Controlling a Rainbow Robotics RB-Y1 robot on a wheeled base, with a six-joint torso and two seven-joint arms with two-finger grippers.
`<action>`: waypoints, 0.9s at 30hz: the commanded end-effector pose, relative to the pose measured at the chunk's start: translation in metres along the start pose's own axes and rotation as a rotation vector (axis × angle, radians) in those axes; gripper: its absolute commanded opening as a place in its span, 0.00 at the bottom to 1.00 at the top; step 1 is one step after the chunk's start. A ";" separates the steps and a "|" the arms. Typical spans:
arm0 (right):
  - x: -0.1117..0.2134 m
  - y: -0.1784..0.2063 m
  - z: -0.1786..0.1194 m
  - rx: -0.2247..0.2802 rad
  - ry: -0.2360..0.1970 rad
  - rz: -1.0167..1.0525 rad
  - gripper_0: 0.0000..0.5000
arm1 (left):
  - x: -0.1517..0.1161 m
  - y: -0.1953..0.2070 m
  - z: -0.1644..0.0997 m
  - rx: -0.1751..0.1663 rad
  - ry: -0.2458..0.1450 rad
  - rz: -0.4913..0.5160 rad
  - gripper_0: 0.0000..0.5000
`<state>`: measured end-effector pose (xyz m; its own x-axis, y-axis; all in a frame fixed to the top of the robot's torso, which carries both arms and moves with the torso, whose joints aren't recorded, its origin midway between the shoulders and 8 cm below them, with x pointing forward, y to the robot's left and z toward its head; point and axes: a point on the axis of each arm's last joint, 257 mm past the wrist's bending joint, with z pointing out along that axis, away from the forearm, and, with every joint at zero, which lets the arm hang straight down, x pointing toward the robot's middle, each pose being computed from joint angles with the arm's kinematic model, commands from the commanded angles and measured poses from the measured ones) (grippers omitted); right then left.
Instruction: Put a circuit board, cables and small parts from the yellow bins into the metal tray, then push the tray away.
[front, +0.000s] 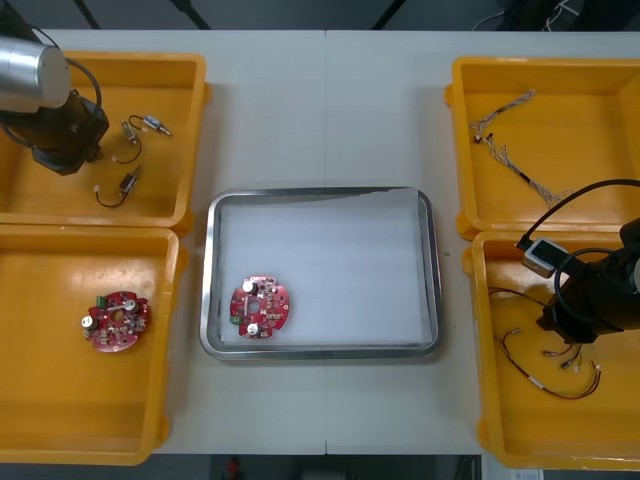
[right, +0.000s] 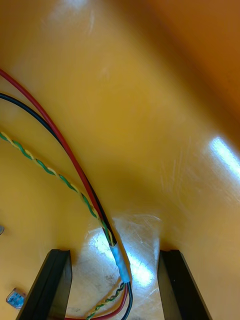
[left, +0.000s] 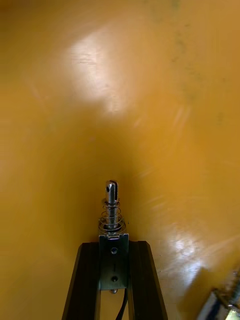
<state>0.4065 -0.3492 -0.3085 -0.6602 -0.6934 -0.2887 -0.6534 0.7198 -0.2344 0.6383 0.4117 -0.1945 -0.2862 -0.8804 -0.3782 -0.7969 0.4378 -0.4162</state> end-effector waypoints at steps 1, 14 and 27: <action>-0.001 -0.006 0.000 0.018 0.009 -0.038 0.72 | -0.031 -0.013 -0.034 0.000 -0.040 0.145 0.00; -0.010 -0.009 -0.006 0.019 -0.002 -0.062 0.00 | -0.062 -0.011 -0.087 -0.029 -0.028 0.320 0.00; -0.030 -0.021 -0.080 -0.032 -0.042 -0.056 0.00 | -0.052 0.006 -0.155 -0.127 0.032 0.458 0.00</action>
<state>0.3966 -0.3415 -0.2632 -0.6634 -0.6987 -0.2677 -0.6827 0.7117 -0.1656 0.5664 0.4228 -0.1094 -0.6864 -0.5902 -0.4248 -0.6321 0.7731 -0.0525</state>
